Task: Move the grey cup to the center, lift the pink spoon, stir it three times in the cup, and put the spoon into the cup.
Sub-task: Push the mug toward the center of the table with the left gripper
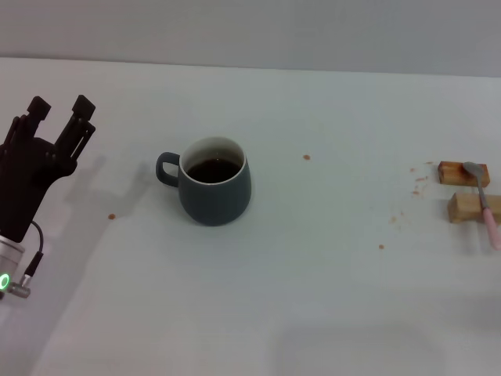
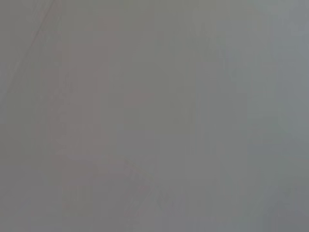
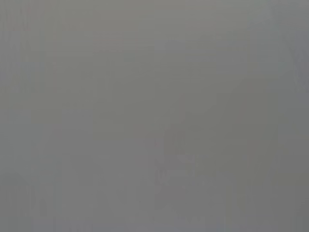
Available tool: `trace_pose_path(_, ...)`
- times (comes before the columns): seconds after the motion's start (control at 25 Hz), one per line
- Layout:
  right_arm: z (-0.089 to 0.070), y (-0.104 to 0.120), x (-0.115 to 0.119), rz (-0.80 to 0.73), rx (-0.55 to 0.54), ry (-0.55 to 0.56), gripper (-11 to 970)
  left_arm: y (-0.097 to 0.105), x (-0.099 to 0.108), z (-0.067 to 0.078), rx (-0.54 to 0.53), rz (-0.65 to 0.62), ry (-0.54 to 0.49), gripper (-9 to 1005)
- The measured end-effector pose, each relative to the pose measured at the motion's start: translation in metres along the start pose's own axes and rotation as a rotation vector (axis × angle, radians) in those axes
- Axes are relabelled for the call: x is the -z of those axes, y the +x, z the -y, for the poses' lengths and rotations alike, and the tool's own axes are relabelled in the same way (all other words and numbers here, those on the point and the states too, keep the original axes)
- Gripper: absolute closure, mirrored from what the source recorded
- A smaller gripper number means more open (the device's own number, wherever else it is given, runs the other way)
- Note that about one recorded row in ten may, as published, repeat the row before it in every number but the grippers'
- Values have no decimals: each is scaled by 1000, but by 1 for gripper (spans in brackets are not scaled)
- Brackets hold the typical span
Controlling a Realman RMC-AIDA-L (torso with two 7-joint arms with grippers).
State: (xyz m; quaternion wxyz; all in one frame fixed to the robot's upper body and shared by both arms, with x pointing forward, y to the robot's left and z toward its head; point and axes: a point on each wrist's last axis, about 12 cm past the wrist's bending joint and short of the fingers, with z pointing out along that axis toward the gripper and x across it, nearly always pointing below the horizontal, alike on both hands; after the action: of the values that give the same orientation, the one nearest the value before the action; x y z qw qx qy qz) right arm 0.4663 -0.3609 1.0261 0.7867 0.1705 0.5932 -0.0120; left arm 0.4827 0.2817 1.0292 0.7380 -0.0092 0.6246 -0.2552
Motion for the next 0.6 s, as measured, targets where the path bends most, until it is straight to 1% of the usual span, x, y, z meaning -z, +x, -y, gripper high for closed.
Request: trace_pose_path(0.6, 0, 0, -1, -1, 0, -1, 250, 1, -2, 0, -1, -9, 1, 183)
